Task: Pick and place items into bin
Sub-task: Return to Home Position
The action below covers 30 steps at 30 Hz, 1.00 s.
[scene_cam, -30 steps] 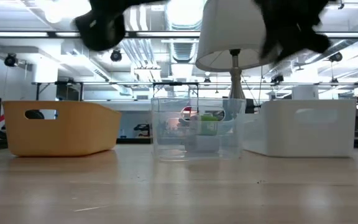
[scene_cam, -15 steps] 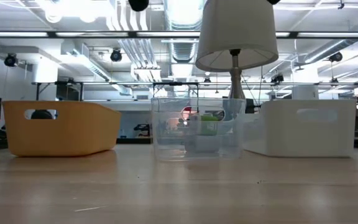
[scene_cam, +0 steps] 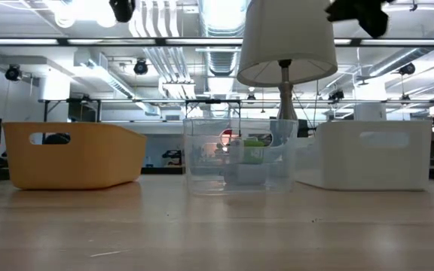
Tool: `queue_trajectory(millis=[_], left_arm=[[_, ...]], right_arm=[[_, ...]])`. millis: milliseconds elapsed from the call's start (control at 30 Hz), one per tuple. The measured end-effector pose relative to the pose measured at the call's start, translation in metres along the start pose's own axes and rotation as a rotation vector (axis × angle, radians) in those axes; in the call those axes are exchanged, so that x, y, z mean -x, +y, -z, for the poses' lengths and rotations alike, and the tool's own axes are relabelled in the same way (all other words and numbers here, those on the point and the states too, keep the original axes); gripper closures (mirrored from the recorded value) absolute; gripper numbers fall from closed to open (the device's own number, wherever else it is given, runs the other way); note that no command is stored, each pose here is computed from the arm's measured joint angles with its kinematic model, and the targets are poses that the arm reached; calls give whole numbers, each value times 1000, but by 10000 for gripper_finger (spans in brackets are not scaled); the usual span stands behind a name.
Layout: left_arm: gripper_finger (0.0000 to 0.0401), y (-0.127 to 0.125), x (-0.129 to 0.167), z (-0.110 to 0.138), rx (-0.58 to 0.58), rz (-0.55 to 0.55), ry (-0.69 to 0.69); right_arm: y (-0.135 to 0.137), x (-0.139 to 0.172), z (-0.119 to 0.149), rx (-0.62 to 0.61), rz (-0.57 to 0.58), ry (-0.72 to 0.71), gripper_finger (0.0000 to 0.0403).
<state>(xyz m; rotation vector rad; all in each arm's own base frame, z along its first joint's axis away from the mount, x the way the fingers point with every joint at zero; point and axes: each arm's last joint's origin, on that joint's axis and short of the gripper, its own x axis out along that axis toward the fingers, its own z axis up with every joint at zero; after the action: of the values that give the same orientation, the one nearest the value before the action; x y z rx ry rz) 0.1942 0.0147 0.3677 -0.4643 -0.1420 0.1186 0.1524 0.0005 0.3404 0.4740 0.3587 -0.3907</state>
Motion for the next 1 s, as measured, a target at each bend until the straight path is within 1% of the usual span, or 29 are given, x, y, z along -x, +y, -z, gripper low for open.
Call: queue_trajectory(millis=[100,167,300,333,400,433,467,500,533,600,633,667,733,800,900,1000], left_arm=[[276,9,13,2,13,-36,-1],[276,14,21,6,21,-47,-4],[276,22,40,20,20,-58,4],[276,25,44,24,17,-70,3],[276,30,52,33,-14,-93,0],[276,32,56,36,-28,-95,-2],[276,33,59,38,-26,-93,-8],[276,34,63,40,-9,-90,-14],[276,35,66,41,30,-79,-15],[276,35,72,45,154,-24,16],[276,35,74,47,181,8,33],[276,34,76,48,181,49,51],[276,33,79,51,102,128,72],[276,33,84,52,41,166,56],[276,31,96,47,-9,189,-13],[276,34,106,52,-12,216,-27]], right_arm=[[-18,9,16,-35,43,-31,342],[-29,18,25,-92,88,-50,344],[-46,37,39,-255,136,-20,344],[-50,41,42,-313,144,-13,344],[-55,50,45,-445,135,-13,344],[-56,53,45,-464,123,-32,344],[-56,55,43,-453,100,-58,344],[-54,57,39,-414,64,-83,344],[-51,58,36,-351,19,-100,344],[-46,58,30,-174,-59,-138,344],[-43,59,26,-93,-88,-174,344],[-41,60,22,-50,-116,-215,344],[-39,65,17,11,-150,-291,344],[-39,70,16,60,-221,-343,344],[-42,73,26,108,-354,-401,344],[-50,70,43,113,-448,-447,344]])
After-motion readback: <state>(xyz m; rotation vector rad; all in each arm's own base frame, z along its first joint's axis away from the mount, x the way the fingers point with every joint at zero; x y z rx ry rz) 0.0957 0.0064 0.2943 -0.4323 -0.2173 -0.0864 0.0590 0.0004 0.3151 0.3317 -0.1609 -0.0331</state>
